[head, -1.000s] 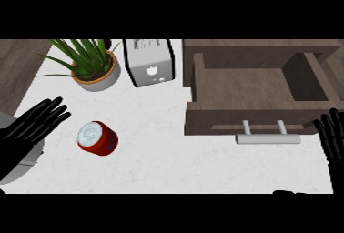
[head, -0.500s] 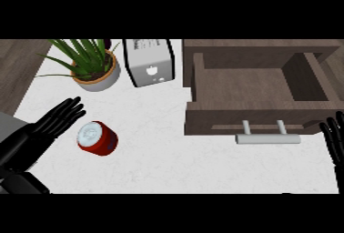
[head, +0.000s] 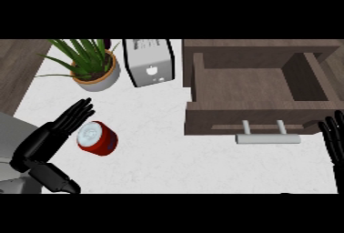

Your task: Pick up the can, place it into the drawer and close the drawer

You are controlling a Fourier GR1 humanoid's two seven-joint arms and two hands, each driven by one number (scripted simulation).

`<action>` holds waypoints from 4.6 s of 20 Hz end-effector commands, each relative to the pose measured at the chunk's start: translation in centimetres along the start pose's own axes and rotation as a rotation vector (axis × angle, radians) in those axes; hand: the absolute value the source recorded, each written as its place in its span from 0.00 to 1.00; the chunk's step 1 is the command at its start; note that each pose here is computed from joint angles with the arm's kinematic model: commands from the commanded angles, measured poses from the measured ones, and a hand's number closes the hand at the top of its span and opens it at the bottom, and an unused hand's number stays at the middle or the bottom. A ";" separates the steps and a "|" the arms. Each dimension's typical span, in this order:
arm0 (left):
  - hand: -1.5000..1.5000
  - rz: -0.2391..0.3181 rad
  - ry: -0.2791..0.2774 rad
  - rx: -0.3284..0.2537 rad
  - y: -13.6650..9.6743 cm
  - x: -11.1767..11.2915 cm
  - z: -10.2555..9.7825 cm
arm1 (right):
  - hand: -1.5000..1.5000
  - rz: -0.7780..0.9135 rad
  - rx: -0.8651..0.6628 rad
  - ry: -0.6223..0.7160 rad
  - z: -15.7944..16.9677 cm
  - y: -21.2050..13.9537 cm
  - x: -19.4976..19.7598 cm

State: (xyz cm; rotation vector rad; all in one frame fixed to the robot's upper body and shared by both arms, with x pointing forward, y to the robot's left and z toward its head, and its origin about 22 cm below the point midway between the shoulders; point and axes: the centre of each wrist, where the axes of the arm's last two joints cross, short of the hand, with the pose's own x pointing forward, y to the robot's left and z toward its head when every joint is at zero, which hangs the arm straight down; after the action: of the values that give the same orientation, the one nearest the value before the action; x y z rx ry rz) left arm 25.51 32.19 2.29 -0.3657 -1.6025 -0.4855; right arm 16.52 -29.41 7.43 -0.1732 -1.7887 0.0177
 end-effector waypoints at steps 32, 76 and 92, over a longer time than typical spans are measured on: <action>0.00 -0.007 0.129 0.063 4.4 -11.5 2.0 | 0.00 0.002 0.000 -0.029 0.9 -0.8 -0.3; 1.00 0.132 0.042 -0.091 -1.4 -12.0 -5.3 | 0.00 -0.027 -0.027 -0.014 1.8 -2.2 3.2; 1.00 0.119 -0.045 0.623 -4.1 -6.8 -8.0 | 0.00 -0.014 -0.043 -0.035 1.7 -1.1 2.4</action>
State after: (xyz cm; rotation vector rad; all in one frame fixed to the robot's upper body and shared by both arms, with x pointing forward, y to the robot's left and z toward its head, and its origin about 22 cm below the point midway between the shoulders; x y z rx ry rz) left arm 31.27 27.50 -6.57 -0.0084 -1.6552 0.0752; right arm 14.17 -30.16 9.67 -0.1825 -1.8164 -0.0411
